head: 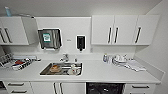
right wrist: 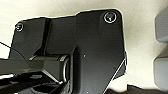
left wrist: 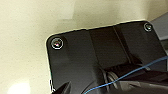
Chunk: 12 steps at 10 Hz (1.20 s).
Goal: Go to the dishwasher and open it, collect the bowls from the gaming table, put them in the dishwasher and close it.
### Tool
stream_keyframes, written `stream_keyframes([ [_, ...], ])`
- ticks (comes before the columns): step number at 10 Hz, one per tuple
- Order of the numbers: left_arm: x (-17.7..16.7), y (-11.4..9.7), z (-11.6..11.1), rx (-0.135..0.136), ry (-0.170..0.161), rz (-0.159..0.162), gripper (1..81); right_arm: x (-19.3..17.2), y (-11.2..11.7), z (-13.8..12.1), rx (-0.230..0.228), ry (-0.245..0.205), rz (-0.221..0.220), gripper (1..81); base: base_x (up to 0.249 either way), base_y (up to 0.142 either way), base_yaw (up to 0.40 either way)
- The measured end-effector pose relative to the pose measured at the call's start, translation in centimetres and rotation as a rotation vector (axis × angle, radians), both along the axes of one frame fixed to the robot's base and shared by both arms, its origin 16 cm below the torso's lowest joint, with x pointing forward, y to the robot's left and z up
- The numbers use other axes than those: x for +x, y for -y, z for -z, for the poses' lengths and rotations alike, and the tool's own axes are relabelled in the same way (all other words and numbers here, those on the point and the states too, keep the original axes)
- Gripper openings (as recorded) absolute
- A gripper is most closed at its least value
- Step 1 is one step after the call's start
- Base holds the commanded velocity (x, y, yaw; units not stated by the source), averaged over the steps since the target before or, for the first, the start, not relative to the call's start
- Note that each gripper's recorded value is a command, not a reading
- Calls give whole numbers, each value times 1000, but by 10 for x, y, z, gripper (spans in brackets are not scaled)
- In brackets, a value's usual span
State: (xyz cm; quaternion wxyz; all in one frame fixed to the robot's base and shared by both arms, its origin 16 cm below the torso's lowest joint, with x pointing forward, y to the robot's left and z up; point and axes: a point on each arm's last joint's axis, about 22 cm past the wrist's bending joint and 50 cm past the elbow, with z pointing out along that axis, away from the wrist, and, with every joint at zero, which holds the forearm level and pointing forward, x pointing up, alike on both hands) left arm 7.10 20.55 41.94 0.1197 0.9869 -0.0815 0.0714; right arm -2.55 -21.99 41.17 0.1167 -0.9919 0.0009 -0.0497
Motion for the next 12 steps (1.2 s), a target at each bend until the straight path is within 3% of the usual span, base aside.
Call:
stream_keyframes([
  [4, 1, -5, 0, 6, 0, -2, 811, -2, 0, 0, 1, -2, 0, 811, 0, 0, 224],
  [6, 7, -5, -1, 4, 11, -7, 811, -18, -3, 1, 3, -25, -2, 811, 0, 0, 364],
  [8, 1, -6, 0, 6, 2, -6, 811, -4, 2, 0, -2, -2, 1, 811, 0, 0, 369],
  [12, -1, -10, 0, 9, 0, -6, 811, -10, 0, 1, 1, -11, 0, 811, 0, 0, 371],
])
